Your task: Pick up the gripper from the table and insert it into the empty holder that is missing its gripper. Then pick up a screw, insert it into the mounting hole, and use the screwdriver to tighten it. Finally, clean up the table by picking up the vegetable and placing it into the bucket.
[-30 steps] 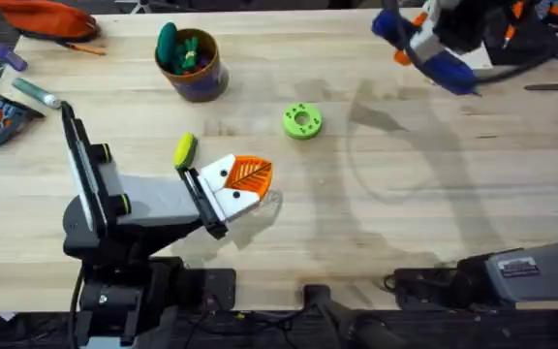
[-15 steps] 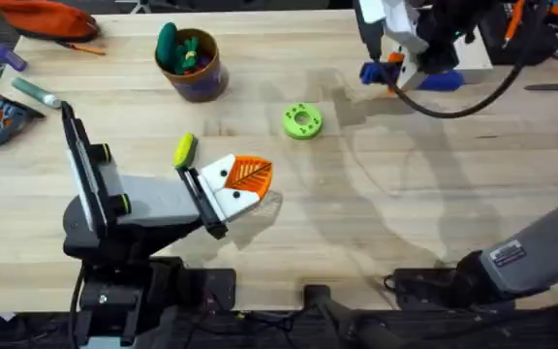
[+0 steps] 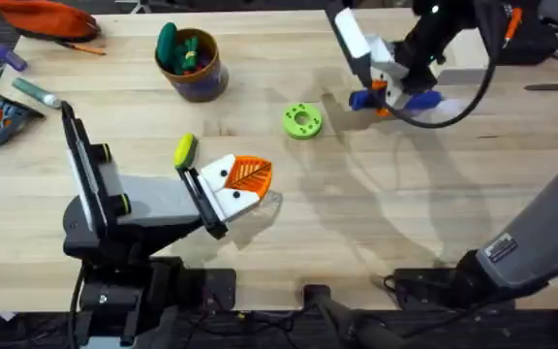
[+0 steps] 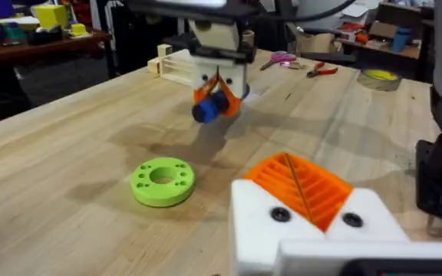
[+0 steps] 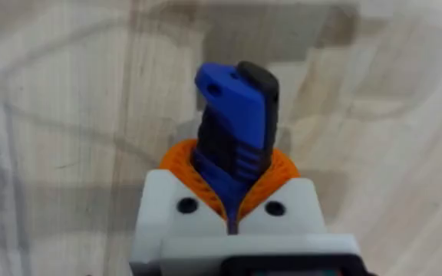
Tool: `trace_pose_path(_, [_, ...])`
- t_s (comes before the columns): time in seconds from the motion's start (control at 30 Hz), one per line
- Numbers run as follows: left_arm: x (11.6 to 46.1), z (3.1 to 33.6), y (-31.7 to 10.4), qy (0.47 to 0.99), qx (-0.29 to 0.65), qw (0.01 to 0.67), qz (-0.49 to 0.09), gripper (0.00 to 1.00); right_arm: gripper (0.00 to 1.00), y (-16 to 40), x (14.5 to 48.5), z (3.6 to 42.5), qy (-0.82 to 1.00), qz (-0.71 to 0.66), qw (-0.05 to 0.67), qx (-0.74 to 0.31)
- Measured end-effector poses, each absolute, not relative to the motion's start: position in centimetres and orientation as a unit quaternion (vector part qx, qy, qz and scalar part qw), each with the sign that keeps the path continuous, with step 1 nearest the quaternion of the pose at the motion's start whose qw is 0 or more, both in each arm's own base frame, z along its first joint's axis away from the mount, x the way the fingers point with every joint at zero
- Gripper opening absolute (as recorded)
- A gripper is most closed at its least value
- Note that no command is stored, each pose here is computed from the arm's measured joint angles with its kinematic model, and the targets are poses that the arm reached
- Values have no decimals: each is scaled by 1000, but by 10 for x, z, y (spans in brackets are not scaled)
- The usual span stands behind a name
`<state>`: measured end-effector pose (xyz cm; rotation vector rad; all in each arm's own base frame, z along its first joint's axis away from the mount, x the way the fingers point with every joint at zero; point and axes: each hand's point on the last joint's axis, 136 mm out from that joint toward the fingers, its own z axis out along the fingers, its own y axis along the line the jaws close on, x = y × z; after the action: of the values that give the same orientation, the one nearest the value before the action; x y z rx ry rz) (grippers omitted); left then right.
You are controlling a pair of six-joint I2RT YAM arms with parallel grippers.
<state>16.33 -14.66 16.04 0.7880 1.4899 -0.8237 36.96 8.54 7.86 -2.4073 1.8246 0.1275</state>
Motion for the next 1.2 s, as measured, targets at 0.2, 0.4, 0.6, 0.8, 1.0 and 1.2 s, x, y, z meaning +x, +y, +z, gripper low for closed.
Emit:
trace_pose_path(0.2, [163,160,-147,640,339,591,-354,6,24,82,358,54,604,62,30,-794])
trace_pose_path(0.4, [163,160,-147,640,339,591,-354,6,24,80,354,47,606,67,23,-792])
trace_pose_path(0.6, [163,160,-147,640,339,591,-354,6,24,80,354,47,608,66,22,-791])
trace_pose_path(0.8, [163,160,-147,640,339,591,-354,6,621,80,354,47,619,66,21,-783])
trace_pose_path(1.0, [163,160,-147,640,339,591,-354,6,992,80,354,47,625,67,21,-777])
trace_pose_path(1.2, [163,160,-147,641,339,591,-354,6,992,80,354,48,631,66,20,-773])
